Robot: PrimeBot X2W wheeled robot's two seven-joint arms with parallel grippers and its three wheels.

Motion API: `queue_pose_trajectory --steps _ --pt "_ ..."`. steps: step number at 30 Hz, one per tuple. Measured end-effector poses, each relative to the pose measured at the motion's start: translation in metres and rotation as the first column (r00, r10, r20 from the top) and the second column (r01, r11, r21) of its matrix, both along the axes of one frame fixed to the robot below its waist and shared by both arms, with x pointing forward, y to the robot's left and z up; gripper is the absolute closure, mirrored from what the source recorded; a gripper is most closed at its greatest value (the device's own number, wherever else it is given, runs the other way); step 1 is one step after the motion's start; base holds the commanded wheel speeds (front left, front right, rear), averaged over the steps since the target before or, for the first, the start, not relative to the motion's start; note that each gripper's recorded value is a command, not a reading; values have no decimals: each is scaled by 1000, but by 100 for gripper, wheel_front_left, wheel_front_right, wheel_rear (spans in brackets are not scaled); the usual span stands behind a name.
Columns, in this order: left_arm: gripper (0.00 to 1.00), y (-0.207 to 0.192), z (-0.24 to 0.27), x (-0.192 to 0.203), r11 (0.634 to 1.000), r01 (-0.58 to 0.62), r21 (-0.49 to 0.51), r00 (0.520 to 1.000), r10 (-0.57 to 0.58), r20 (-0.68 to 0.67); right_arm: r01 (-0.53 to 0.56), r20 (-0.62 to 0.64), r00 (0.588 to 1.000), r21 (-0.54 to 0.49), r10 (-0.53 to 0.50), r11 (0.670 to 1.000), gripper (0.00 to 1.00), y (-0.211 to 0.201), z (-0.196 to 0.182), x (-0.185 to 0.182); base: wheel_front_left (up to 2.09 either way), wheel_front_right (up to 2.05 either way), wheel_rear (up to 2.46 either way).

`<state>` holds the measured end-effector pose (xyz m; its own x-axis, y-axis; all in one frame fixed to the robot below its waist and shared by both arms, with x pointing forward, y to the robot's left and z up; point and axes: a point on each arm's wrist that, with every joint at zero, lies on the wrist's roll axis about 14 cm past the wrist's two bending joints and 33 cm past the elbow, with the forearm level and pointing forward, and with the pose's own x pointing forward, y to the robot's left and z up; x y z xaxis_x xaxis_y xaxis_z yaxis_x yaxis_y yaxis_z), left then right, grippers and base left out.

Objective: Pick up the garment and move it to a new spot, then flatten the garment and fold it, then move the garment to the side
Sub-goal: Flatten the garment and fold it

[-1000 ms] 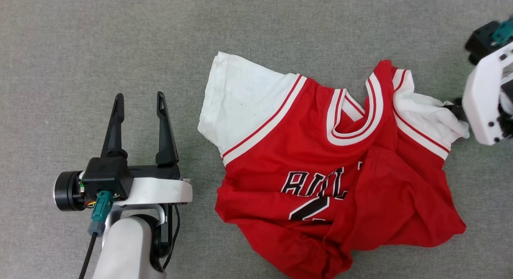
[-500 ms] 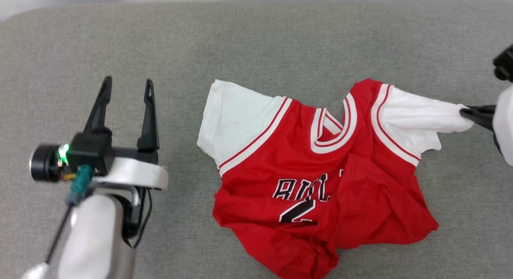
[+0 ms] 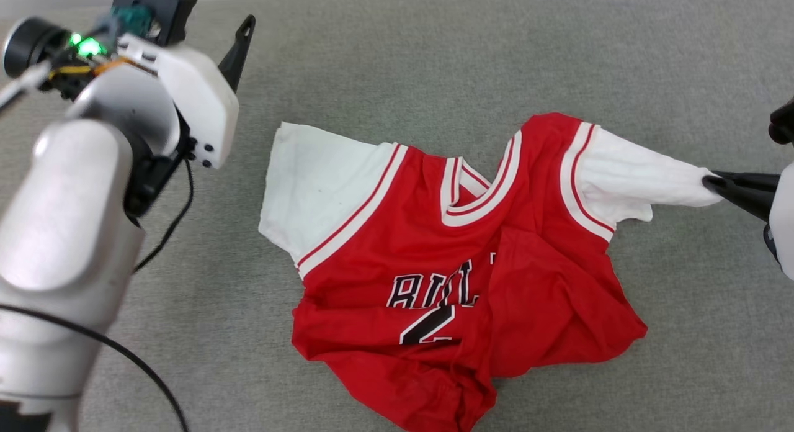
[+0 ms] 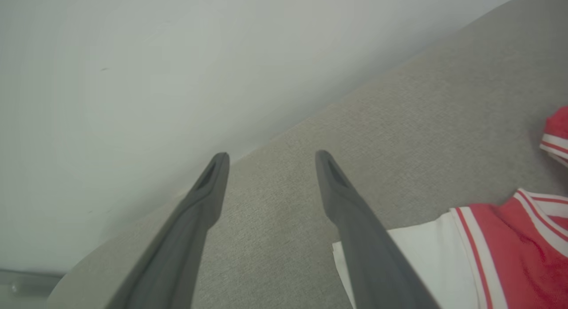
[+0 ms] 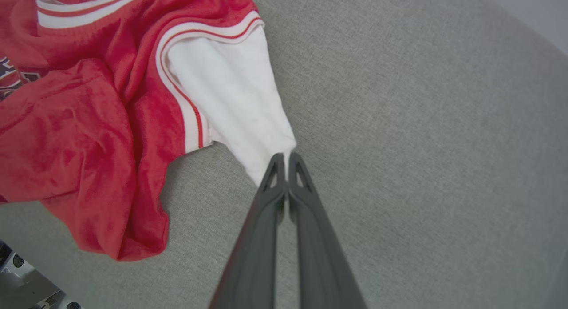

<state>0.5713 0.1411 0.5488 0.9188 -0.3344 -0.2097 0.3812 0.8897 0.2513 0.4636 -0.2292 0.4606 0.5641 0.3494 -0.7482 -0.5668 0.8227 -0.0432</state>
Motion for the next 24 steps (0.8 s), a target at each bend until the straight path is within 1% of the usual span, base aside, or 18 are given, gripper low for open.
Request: queue_pose_trajectory --steps 2,4,6,9,11,13,14,16,19,22,24 --pt "0 -4 -13 6 998 29 46 994 -24 -107 -2 -1 1000 0 2 1000 100 1 -3 1 0 0 0" --pt "0 -7 -28 7 992 66 105 975 -41 -219 -7 -3 1000 4 7 1000 100 2 -6 1 0 0 0" --pt "0 -15 -45 6 987 105 118 940 -60 -337 -10 -5 1000 4 10 1000 100 3 -9 1 0 0 0" --pt "0 -23 -61 6 977 155 144 885 -73 -460 -12 -11 1000 0 12 1000 100 2 -14 3 0 0 0" --pt "0 -22 -74 7 974 168 151 838 -61 -543 -14 -18 1000 0 14 1000 100 3 -18 3 0 0 0" --pt "0 -24 -93 1 967 194 163 772 -48 -634 -14 -22 1000 -1 14 1000 100 3 -21 5 0 0 0" --pt "0 -23 -103 -3 960 211 185 736 -32 -676 -13 -22 1000 -2 13 1000 100 2 -22 7 0 0 0" --pt "0 -23 -116 -5 948 236 212 682 -7 -731 -11 -32 999 -9 11 1000 100 0 -26 8 0 0 0" --pt "0 -23 -134 -6 932 270 243 622 24 -783 -12 -38 999 -9 12 1000 100 1 -32 11 0 0 0" --pt "0 -21 -158 -12 907 312 283 556 67 -828 -9 -54 999 -9 9 1000 100 1 -41 11 0 0 0" --pt "0 -22 -168 -12 891 337 303 539 81 -838 -7 -63 998 -12 6 1000 100 0 -46 11 0 0 0"
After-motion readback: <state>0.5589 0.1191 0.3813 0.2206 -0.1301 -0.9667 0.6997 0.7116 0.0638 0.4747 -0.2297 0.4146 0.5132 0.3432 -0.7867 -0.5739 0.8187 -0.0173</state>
